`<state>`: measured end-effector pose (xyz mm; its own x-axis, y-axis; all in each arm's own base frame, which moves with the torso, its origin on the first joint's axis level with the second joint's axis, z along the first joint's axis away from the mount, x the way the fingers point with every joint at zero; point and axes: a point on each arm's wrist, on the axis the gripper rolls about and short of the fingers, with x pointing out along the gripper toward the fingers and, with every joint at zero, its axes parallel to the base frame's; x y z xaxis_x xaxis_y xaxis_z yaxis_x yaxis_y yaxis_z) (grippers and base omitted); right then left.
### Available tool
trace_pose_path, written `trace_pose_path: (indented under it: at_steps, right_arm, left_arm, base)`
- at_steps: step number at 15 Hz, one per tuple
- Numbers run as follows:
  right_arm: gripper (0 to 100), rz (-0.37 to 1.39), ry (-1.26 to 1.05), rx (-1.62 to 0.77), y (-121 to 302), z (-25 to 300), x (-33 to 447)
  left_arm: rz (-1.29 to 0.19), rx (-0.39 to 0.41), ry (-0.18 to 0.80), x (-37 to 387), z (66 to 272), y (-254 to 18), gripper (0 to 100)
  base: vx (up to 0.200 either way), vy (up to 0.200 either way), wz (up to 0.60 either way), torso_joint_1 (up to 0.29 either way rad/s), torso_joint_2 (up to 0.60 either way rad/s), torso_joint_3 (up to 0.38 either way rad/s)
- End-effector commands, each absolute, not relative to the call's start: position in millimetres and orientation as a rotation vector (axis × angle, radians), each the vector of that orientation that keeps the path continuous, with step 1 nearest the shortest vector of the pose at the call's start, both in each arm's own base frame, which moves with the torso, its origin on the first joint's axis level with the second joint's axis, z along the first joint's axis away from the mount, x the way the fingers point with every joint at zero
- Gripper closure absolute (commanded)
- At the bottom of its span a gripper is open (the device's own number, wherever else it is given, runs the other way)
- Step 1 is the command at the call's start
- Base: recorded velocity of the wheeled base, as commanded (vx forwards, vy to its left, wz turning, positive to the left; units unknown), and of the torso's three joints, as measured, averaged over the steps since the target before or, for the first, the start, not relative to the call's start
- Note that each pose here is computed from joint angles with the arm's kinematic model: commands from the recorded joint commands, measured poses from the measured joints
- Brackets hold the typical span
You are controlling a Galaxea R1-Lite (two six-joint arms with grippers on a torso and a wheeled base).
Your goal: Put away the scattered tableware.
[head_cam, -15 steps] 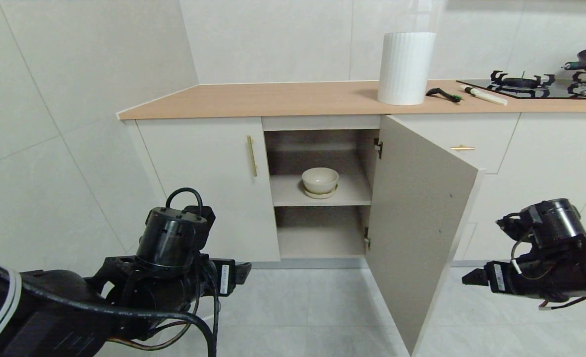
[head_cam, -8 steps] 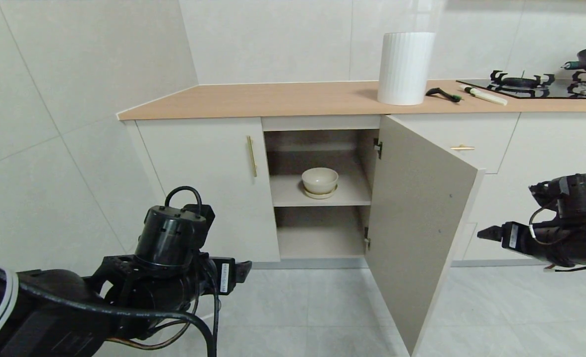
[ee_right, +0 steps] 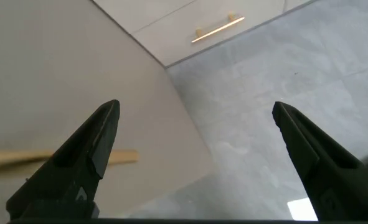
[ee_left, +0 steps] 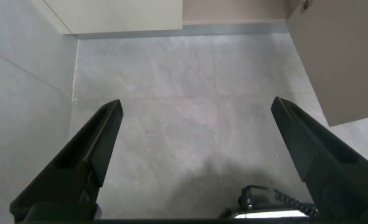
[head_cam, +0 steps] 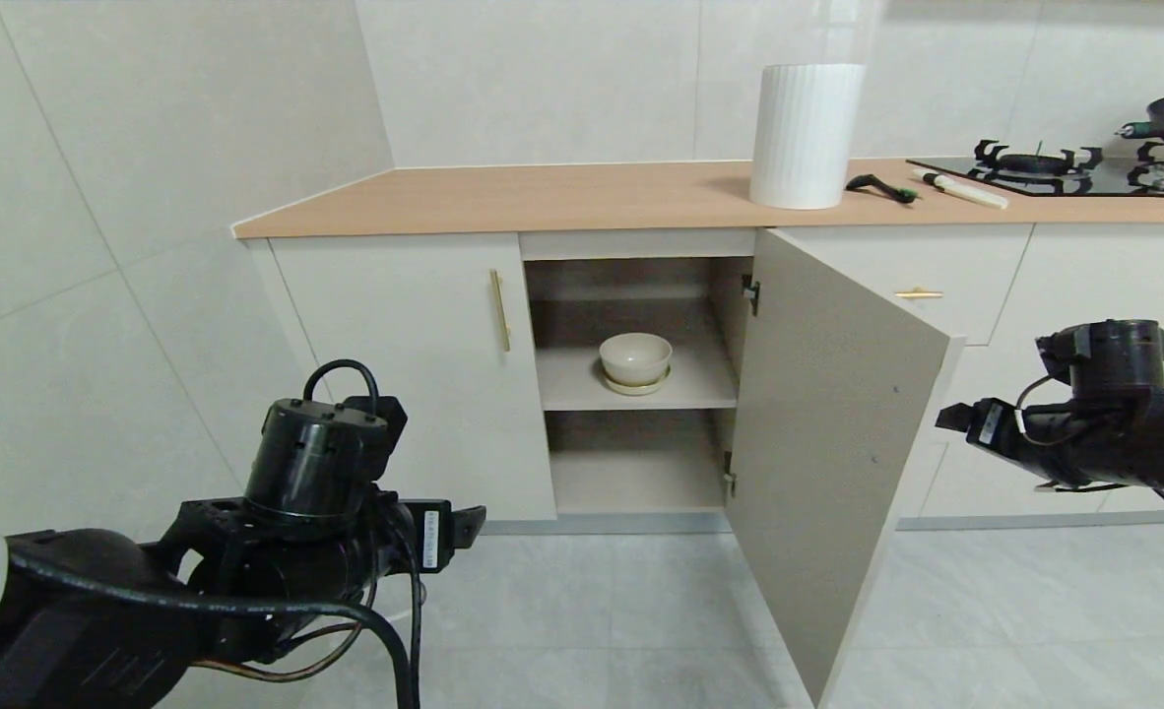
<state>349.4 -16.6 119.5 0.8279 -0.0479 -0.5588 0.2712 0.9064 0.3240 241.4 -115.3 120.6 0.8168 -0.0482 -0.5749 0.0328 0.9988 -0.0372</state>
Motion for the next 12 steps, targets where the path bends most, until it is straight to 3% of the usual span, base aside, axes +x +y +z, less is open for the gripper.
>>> trace_pose_path:
  at_steps: [1,12]
  right_arm:
    - [0,-0.126,0.605,0.399,2,104,365]
    - [0,0.290,0.586,0.284,173,105,379]
  left_arm:
    - [-0.039,-0.035,0.602,243,124,-114,0]
    - [-0.028,-0.062,0.556,243,135,-109,0]
  base:
    - [0.000,0.000,0.00,0.000,0.00,0.000]
    - [0.000,0.000,0.00,0.000,0.00,0.000]
